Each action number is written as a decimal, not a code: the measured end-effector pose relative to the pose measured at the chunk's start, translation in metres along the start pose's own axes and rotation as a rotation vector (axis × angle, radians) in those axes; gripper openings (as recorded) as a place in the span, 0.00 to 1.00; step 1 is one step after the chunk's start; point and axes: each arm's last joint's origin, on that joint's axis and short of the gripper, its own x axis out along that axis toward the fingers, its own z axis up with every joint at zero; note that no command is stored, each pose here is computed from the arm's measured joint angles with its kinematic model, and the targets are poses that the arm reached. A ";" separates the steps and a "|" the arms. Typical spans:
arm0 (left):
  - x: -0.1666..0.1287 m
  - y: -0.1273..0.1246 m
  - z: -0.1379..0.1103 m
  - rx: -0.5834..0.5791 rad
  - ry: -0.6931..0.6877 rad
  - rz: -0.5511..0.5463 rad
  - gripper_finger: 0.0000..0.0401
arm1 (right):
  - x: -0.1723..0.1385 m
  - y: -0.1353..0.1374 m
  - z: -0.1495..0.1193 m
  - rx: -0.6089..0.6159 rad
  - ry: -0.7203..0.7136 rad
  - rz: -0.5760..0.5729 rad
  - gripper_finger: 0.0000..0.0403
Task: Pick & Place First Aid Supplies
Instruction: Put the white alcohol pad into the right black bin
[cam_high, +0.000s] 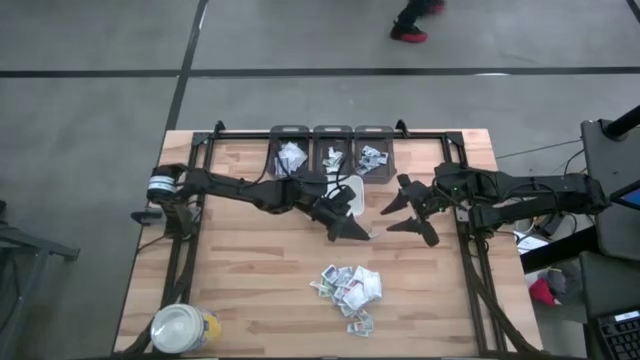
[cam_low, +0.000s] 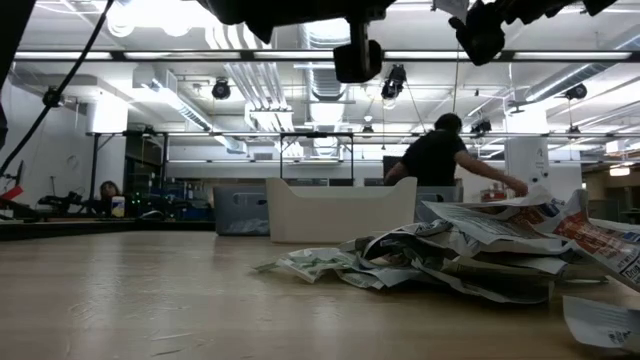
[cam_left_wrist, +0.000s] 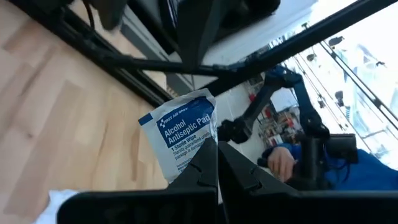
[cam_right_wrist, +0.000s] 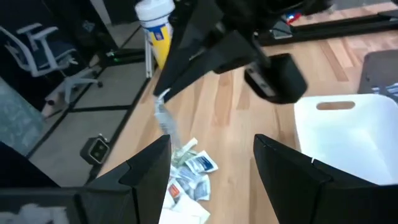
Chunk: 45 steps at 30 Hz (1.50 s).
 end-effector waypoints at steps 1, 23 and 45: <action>0.000 0.000 0.001 0.003 -0.011 0.004 0.00 | 0.000 0.000 0.000 0.007 0.002 0.000 0.56; -0.003 0.006 0.007 0.027 -0.068 0.023 0.00 | 0.025 -0.006 0.002 0.039 0.028 0.093 0.54; -0.002 0.005 0.006 0.039 -0.074 0.021 0.00 | 0.024 -0.005 0.003 0.112 0.021 0.094 0.10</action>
